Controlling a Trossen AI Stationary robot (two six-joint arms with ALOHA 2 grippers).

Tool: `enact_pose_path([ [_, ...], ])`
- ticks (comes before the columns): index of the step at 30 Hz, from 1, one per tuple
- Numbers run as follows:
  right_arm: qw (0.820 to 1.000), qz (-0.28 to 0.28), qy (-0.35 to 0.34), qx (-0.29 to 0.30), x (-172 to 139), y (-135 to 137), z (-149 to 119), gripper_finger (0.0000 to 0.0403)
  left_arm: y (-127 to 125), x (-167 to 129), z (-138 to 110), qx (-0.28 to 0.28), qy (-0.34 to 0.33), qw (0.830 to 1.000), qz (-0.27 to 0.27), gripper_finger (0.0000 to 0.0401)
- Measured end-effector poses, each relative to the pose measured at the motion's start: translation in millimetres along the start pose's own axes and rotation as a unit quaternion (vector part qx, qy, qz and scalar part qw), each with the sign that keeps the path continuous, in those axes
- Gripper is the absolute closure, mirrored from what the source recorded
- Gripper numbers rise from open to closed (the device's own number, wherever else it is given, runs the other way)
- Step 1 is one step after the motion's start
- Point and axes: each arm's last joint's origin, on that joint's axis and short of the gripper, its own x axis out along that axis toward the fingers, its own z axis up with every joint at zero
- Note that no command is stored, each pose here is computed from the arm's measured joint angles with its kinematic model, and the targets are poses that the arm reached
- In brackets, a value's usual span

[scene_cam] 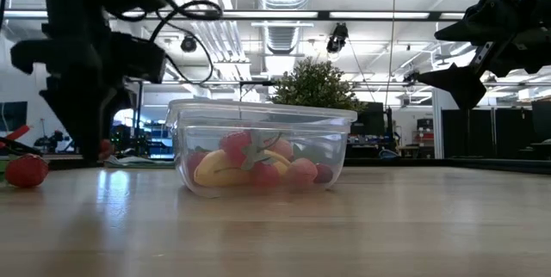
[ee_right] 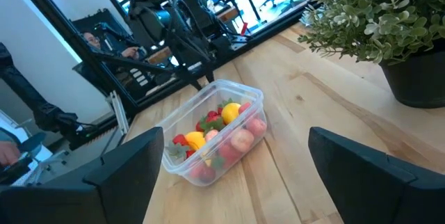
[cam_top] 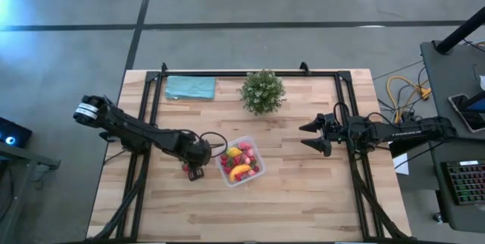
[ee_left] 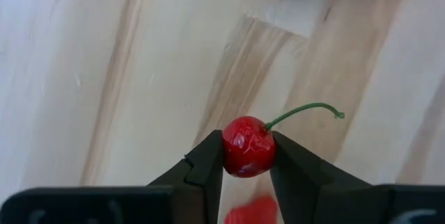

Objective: Pick and placing Produce into tupperware
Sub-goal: Put the red cherry into the transparent bin

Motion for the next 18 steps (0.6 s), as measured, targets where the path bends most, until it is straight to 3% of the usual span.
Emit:
enact_pose_path([
  [8,1.0,0.0,0.0,0.0,0,0,0,0.0057,-5,-45,12,-0.002,-0.028,0.999,-0.022,0.0315],
  [14,1.0,0.0,0.0,0.0,0,0,0,0.0053,-13,-83,32,0.035,-0.107,0.992,-0.057,0.0315],
  [18,1.0,0.0,0.0,0.0,0,0,0,0.0057,-17,-85,51,0.028,-0.154,0.985,-0.074,0.0315],
])
